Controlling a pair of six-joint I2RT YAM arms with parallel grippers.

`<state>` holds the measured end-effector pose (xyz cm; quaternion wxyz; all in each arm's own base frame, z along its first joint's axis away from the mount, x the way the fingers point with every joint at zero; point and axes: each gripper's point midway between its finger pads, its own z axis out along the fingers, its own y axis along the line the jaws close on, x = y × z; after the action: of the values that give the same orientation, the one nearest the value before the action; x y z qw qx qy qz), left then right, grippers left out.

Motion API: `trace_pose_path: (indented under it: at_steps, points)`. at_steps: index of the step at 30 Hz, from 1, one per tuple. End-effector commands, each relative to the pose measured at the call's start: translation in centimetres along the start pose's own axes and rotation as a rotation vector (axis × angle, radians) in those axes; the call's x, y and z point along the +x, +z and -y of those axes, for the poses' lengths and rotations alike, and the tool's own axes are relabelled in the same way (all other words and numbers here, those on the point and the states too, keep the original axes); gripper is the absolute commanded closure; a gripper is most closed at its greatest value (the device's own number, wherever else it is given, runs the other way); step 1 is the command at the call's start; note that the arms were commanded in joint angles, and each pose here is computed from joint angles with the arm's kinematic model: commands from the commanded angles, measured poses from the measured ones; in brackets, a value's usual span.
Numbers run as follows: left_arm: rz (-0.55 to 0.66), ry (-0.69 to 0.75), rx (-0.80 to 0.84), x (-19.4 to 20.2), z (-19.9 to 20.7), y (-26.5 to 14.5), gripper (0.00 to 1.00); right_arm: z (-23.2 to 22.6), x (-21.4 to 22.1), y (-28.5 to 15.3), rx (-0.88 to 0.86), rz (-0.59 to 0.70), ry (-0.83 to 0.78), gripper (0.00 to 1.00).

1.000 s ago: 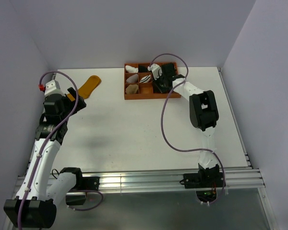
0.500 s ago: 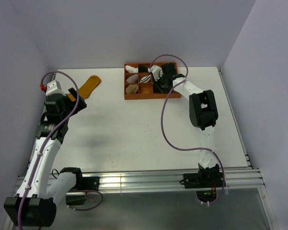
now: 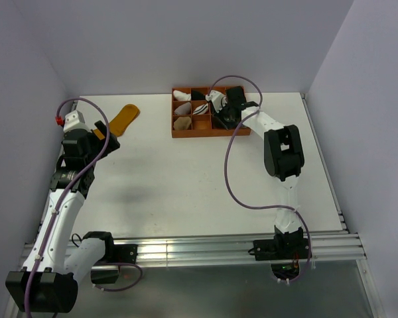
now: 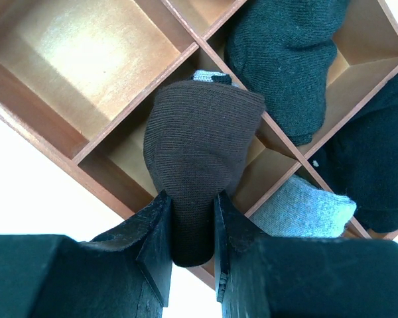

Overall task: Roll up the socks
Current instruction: Place the sock in the storage box.

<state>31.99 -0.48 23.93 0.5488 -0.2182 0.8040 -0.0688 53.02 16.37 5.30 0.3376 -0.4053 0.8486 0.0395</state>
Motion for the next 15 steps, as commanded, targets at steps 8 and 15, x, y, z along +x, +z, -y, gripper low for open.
trace_pose_path:
  at_steps: [8,15]
  points:
    - [0.017,0.010,0.029,-0.2,0.6,0.2,0.05,-2.5,3.1,0.6,-0.149,-0.143,0.013,1.00]
    - [0.012,0.012,0.039,-0.1,0.7,0.2,0.05,-2.4,2.5,-0.1,-0.150,-0.154,0.025,0.59]
